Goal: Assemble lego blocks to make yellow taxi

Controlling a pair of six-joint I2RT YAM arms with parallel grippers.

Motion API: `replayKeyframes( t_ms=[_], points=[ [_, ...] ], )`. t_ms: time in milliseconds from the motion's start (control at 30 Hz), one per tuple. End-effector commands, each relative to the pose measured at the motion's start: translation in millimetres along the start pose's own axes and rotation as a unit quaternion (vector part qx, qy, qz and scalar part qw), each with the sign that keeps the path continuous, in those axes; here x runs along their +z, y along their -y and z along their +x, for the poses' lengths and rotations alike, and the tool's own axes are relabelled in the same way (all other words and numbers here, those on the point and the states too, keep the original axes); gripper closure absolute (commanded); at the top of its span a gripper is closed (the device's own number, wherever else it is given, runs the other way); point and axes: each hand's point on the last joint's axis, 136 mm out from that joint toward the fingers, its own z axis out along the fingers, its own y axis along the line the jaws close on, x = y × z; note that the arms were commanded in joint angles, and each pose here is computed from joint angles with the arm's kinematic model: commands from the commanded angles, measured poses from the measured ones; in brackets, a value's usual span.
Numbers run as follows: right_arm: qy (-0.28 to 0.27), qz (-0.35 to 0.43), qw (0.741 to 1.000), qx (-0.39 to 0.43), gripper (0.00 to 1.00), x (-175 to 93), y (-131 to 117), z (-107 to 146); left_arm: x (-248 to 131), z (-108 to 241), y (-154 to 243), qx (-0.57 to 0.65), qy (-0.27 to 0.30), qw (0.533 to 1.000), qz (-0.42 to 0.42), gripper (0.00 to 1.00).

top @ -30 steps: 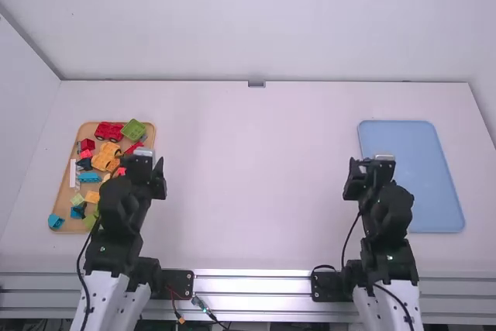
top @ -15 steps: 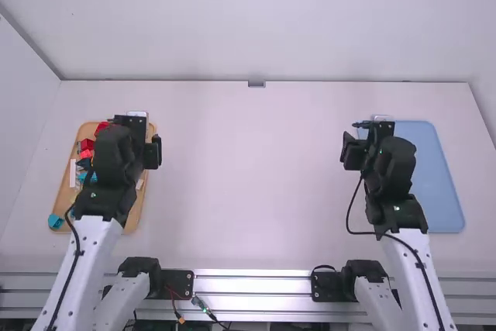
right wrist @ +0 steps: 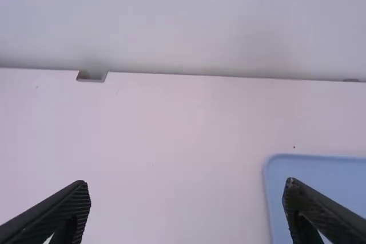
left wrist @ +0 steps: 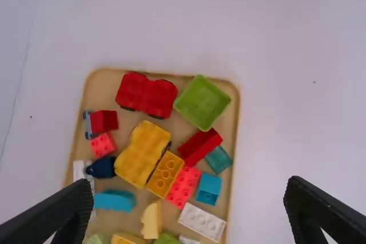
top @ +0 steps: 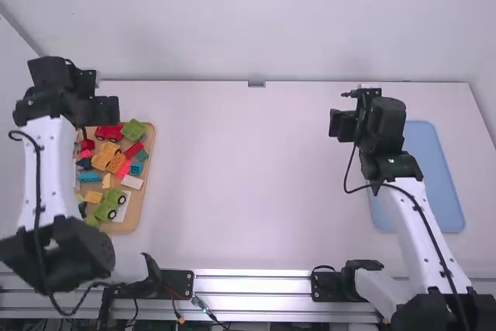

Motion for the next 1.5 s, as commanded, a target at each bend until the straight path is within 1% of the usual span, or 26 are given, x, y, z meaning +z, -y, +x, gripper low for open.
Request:
replayKeyframes(
  t_ms=[0, 67, 100, 133, 233, 333, 367, 500, 567, 667, 733, 833, 933, 967, 1067, 1133, 1233, 1367, 1433, 1467],
  points=[
    [0.007, -0.005, 1.000, 0.004, 0.08, 5, -3, -17, 16, -15, -16, 0.040, -0.019, 0.999, 0.021, 0.08],
    [0.003, -0.008, 1.000, 0.003, 0.06, 9, -5, -19, 31, -13, -31, 0.048, -0.057, 0.997, 0.013, 0.06],
    [0.000, -0.011, 1.000, 0.001, 0.05, 13, -8, -20, 42, -10, -42, 0.061, -0.087, 0.994, 0.003, 0.05],
    [0.000, -0.014, 1.000, -0.001, 0.04, 14, -10, -21, 48, -7, -46, 0.070, -0.101, 0.992, -0.001, 0.04],
    [0.000, -0.021, 1.000, -0.005, 0.02, 19, -17, -24, 75, 8, -65, 0.097, -0.162, 0.982, -0.018, 0.02],
    [-0.003, -0.028, 1.000, -0.009, 0.02, 22, -23, -25, 94, 22, -74, 0.112, -0.201, 0.973, -0.024, 0.01],
    [-0.003, -0.033, 0.999, -0.012, 0.01, 23, -28, -25, 106, 30, -77, 0.123, -0.221, 0.967, -0.024, 0.01],
    [0.000, -0.041, 0.999, -0.016, 0.01, 23, -36, -27, 128, 53, -79, 0.138, -0.260, 0.956, 0.001, 0.01],
    [0.002, -0.044, 0.999, -0.018, 0.01, 23, -38, -28, 137, 63, -84, 0.131, -0.273, 0.953, 0.006, 0.01],
    [0.004, -0.046, 0.999, -0.020, 0.01, 23, -41, -29, 149, 69, -90, 0.122, -0.273, 0.954, 0.012, 0.01],
    [0.006, -0.045, 0.999, -0.019, 0.01, 23, -40, -30, 159, 79, -89, 0.129, -0.263, 0.954, 0.056, 0.01],
    [0.008, -0.045, 0.999, -0.008, 0.01, 23, -40, -31, 163, 89, -85, 0.129, -0.257, 0.954, 0.089, 0.01],
    [0.009, -0.046, 0.999, -0.008, 0.01, 23, -40, -31, 166, 101, -82, 0.129, -0.272, 0.949, 0.095, 0.00],
    [0.009, -0.046, 0.999, -0.008, 0.01, 23, -40, -31, 167, 110, -83, 0.139, -0.285, 0.943, 0.096, 0.02],
    [0.009, -0.046, 0.999, -0.008, 0.01, 23, -40, -31, 170, 123, -75, 0.169, -0.297, 0.933, 0.117, 0.03],
    [0.009, -0.045, 0.999, -0.008, 0.01, 23, -40, -31, 176, 132, -71, 0.178, -0.301, 0.929, 0.124, 0.08],
    [0.009, -0.045, 0.999, -0.008, 0.01, 23, -40, -31, 183, 143, -71, 0.176, -0.304, 0.928, 0.123, 0.10],
    [0.009, -0.045, 0.999, -0.008, 0.01, 23, -40, -31, 189, 153, -75, 0.180, -0.313, 0.926, 0.111, 0.18],
    [0.009, -0.046, 0.999, -0.008, 0.01, 23, -40, -31, 192, 154, -76, 0.181, -0.312, 0.927, 0.107, 0.22],
    [0.009, -0.045, 0.999, -0.008, 0.01, 23, -40, -31, 194, 153, -77, 0.183, -0.310, 0.927, 0.103, 0.26]
  ],
)
